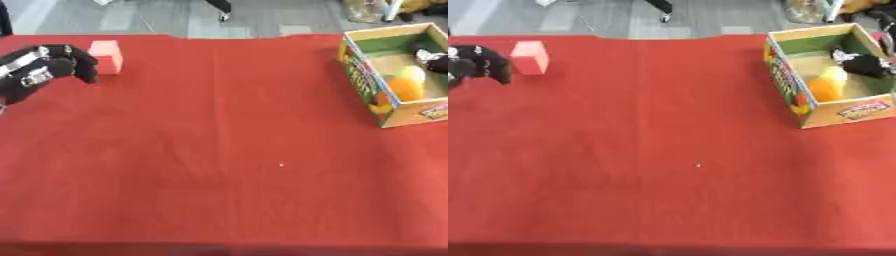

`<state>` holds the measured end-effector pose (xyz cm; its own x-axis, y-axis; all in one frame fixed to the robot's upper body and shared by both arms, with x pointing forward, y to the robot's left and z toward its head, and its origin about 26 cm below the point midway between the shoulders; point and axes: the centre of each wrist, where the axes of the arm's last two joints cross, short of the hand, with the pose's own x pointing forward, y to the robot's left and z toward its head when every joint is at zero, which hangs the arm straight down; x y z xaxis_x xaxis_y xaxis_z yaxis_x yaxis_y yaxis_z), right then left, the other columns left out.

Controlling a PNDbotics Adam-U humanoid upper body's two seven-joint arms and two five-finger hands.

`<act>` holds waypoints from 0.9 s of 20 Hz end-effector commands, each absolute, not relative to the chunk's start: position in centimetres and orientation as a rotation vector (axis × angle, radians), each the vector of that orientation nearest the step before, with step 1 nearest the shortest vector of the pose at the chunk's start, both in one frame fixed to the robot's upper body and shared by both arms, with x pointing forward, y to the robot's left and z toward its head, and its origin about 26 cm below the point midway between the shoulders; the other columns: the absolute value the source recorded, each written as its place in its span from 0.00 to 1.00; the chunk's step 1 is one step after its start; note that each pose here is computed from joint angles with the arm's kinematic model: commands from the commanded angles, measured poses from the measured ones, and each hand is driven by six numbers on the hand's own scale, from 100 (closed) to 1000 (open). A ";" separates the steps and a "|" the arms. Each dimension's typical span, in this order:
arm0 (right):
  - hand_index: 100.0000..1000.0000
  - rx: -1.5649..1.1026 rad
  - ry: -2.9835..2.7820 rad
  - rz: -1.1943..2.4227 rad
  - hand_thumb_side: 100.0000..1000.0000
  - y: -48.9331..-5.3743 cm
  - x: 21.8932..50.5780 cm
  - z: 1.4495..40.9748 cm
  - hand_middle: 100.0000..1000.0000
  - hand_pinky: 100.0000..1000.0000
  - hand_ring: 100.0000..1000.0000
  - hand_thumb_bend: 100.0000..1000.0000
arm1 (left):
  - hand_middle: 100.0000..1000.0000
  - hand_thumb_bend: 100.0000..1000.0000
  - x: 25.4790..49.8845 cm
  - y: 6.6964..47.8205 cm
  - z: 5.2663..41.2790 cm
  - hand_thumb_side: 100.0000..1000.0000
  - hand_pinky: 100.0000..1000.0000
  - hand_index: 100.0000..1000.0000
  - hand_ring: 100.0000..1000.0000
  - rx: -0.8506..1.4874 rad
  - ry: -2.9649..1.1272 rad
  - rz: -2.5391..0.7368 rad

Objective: Pick up the objects with one hand, pass them to the other hand, and then place them into the box on the other side of the table.

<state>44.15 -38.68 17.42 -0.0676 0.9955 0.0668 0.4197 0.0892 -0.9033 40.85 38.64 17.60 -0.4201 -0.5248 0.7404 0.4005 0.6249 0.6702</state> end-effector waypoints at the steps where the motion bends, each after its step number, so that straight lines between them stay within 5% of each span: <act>1: 0.92 -1.486 -1.900 0.946 0.42 -35.8 42.6 20.8 0.74 0.82 0.86 0.25 | 0.59 0.65 41.2 41.4 20.7 0.63 0.71 0.76 0.62 0.394 -1.735 -1.030; 9: 0.90 -1.172 -2.368 1.055 0.40 -25.0 36.3 21.1 0.65 0.81 0.84 0.20 | 0.69 0.88 44.6 42.2 18.5 0.57 0.75 0.80 0.71 1.087 -1.567 -0.751; 13: 0.90 -1.029 -2.449 1.053 0.41 -22.5 34.8 20.6 0.63 0.81 0.84 0.14 | 0.72 1.00 46.1 40.0 14.6 0.67 0.76 0.81 0.73 1.209 -1.507 -0.492; 18: 0.89 -0.914 -2.511 1.039 0.41 -21.0 33.9 20.6 0.61 0.81 0.84 0.10 | 0.72 1.00 46.9 38.0 11.5 0.72 0.76 0.82 0.73 1.253 -1.451 -0.261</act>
